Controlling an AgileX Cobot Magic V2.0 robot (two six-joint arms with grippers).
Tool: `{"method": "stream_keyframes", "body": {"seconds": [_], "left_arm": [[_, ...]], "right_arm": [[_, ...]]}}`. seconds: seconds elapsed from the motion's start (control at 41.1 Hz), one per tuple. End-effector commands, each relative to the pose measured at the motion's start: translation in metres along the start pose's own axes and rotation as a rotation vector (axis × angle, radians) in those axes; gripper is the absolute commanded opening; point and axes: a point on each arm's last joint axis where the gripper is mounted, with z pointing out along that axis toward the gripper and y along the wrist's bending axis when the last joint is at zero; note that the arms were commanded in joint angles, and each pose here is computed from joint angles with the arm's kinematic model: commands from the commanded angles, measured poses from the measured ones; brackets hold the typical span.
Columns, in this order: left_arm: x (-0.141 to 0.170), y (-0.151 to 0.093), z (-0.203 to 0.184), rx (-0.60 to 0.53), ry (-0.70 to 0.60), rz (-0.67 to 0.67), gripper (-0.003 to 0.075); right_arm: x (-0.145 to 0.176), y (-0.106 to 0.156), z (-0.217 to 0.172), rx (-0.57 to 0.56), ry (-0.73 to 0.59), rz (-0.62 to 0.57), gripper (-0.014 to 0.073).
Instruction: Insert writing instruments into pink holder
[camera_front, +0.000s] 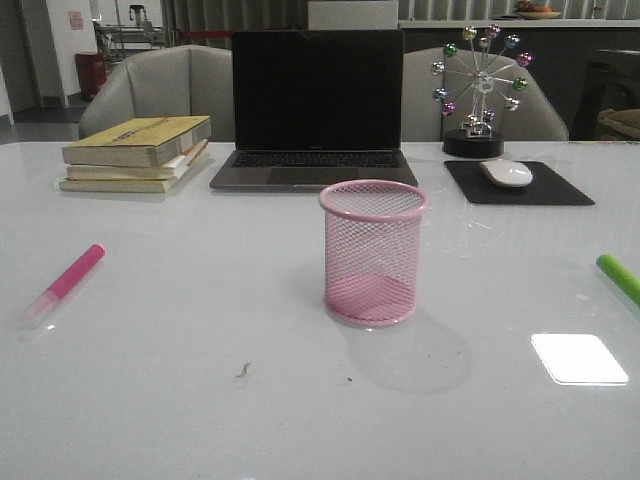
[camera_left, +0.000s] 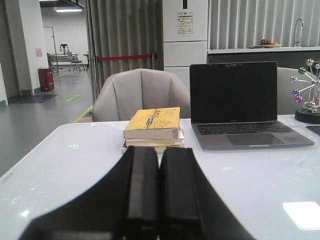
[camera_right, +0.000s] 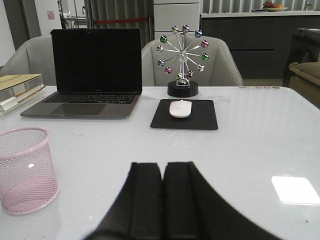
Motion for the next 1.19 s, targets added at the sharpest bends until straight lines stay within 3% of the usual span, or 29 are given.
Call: {"method": "stream_keyframes", "body": {"seconds": [0.0, 0.705, 0.875, 1.021, 1.166], "left_arm": [[-0.008, 0.0, -0.002, -0.001, -0.103, -0.01, 0.0091], [-0.008, 0.0, -0.002, -0.001, -0.103, -0.01, 0.0091], [-0.016, 0.0, -0.003, -0.003, -0.176, -0.01, 0.0091], [-0.042, 0.001, -0.006, -0.004, -0.205, -0.054, 0.0091], [-0.091, 0.002, -0.016, 0.006, -0.212, -0.061, 0.0091]], "right_arm": [[-0.011, 0.0, -0.002, 0.008, -0.12, 0.001, 0.0056], [-0.012, 0.0, -0.002, 0.008, -0.128, -0.001, 0.0056], [-0.013, 0.0, -0.003, 0.007, -0.134, -0.083, 0.0056], [-0.032, 0.002, -0.006, 0.005, -0.166, -0.082, 0.0056], [-0.075, 0.006, -0.017, 0.0, -0.233, -0.082, 0.0056]]}}
